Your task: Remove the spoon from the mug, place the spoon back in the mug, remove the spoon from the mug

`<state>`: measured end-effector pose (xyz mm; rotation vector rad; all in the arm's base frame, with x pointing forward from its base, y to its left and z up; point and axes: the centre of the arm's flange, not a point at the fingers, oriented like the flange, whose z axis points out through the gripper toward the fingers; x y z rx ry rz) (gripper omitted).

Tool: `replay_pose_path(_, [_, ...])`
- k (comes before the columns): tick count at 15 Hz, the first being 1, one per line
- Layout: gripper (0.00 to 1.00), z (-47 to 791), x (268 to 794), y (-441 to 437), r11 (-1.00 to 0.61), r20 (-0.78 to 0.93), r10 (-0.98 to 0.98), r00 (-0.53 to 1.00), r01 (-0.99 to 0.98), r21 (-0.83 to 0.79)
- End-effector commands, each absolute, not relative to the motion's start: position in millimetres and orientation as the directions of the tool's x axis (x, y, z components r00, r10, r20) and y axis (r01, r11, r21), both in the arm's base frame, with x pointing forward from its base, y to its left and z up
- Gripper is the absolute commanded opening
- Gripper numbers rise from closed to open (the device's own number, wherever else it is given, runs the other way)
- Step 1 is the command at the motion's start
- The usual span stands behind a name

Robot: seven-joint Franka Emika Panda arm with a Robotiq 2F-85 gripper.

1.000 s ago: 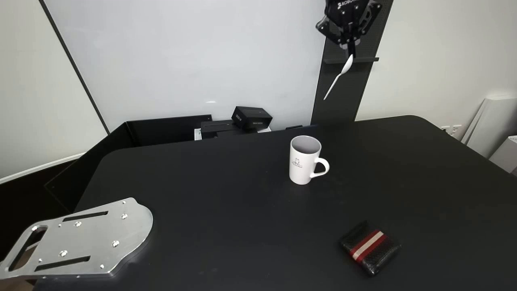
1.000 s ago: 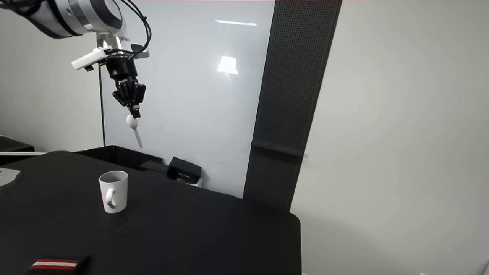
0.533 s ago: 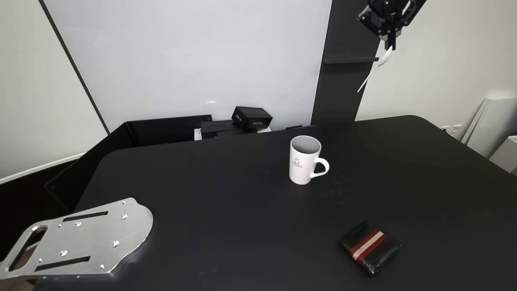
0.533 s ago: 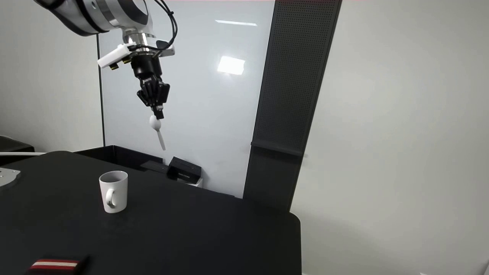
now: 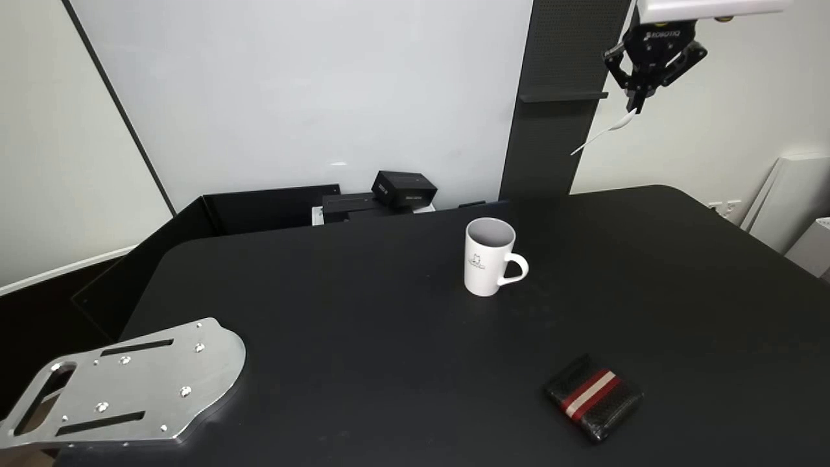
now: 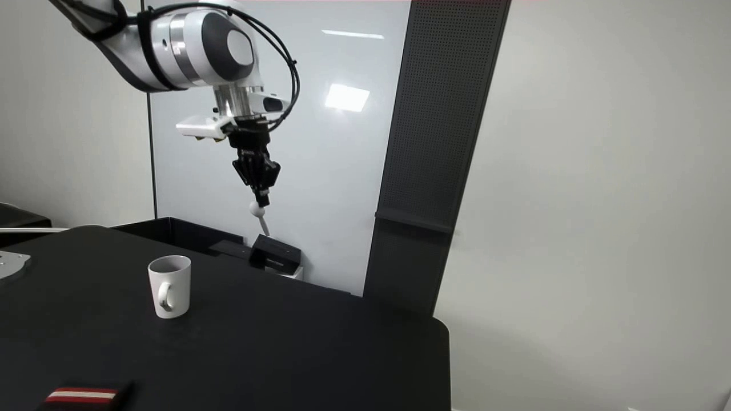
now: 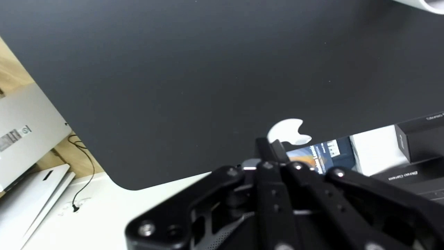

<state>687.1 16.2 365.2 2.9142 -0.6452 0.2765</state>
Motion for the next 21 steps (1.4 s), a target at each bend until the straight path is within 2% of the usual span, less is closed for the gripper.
replay_pose_path(1, [0.00, 326, 654, 0, -0.880, 0.278, -0.455, 0.846, -0.475, 0.003])
replay_pose_path(11, [0.00, 224, 623, -51, -0.833, 0.388, -0.534, 0.752, -0.547, -0.086])
replay_pose_path(21, [0.00, 140, 608, -89, -0.760, 0.335, -0.624, 0.706, -0.647, -0.053])
